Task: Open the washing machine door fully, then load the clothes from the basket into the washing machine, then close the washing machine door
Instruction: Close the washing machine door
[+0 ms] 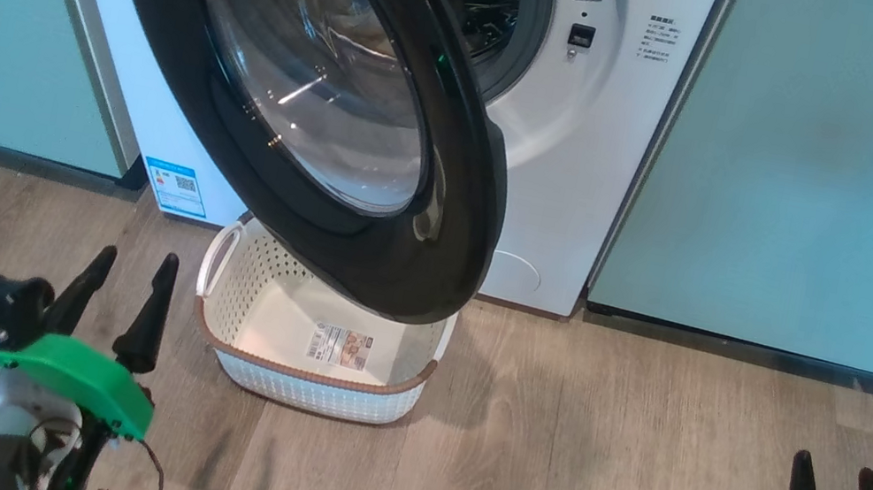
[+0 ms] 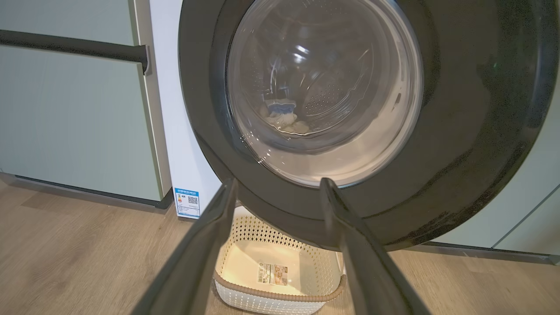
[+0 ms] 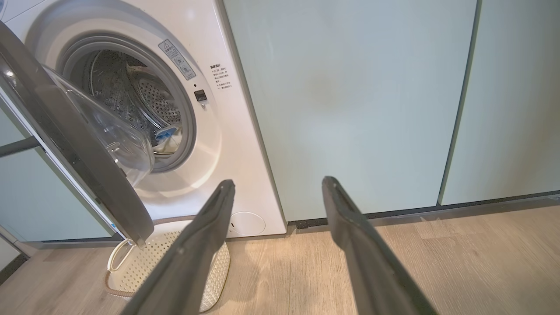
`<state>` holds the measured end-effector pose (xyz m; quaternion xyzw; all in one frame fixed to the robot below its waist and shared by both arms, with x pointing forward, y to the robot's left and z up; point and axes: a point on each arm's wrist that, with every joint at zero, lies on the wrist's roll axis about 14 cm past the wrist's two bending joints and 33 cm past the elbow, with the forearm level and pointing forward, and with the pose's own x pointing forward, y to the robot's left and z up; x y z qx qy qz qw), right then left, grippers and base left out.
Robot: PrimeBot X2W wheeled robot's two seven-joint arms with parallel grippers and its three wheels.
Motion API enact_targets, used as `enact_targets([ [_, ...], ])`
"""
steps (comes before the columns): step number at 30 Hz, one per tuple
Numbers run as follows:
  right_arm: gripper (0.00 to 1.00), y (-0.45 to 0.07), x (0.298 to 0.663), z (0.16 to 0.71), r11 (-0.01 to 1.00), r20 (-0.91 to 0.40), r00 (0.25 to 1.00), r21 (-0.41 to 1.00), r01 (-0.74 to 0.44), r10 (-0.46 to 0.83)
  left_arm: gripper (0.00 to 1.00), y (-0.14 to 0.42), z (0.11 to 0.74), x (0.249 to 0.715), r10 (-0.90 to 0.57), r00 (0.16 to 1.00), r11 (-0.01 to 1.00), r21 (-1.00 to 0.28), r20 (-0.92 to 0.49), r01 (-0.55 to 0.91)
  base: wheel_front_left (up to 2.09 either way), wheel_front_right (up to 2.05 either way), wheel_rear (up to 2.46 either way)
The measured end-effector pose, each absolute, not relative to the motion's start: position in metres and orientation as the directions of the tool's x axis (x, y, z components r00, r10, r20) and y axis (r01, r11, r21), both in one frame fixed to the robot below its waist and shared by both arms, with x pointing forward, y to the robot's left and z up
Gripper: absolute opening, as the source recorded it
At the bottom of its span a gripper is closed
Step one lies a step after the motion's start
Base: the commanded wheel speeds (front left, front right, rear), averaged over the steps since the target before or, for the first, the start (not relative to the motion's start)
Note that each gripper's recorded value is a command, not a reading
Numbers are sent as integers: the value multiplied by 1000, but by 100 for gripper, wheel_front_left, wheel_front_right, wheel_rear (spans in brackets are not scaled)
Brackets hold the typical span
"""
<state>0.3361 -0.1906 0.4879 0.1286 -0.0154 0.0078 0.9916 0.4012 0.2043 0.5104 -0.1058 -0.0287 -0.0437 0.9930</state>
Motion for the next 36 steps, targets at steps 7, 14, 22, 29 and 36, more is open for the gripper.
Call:
enact_targets([
  [7,100,-190,336,487,967,31,999,255,-20,13,100,204,509,401,-84,995,976,-197,62,95,0,0,0],
  [14,100,-191,336,487,965,30,1000,260,-13,6,100,203,503,398,-87,995,976,-194,46,94,0,0,0],
  [22,0,-201,337,492,940,49,998,341,24,-44,100,212,502,397,-51,998,977,-205,47,59,0,0,0],
  [29,0,-216,349,528,929,160,983,369,24,-89,100,216,486,384,-15,1000,973,-229,4,15,0,0,0],
  [36,0,-190,376,615,942,413,910,296,-158,23,100,225,485,375,21,1000,972,-234,3,-20,0,0,0],
])
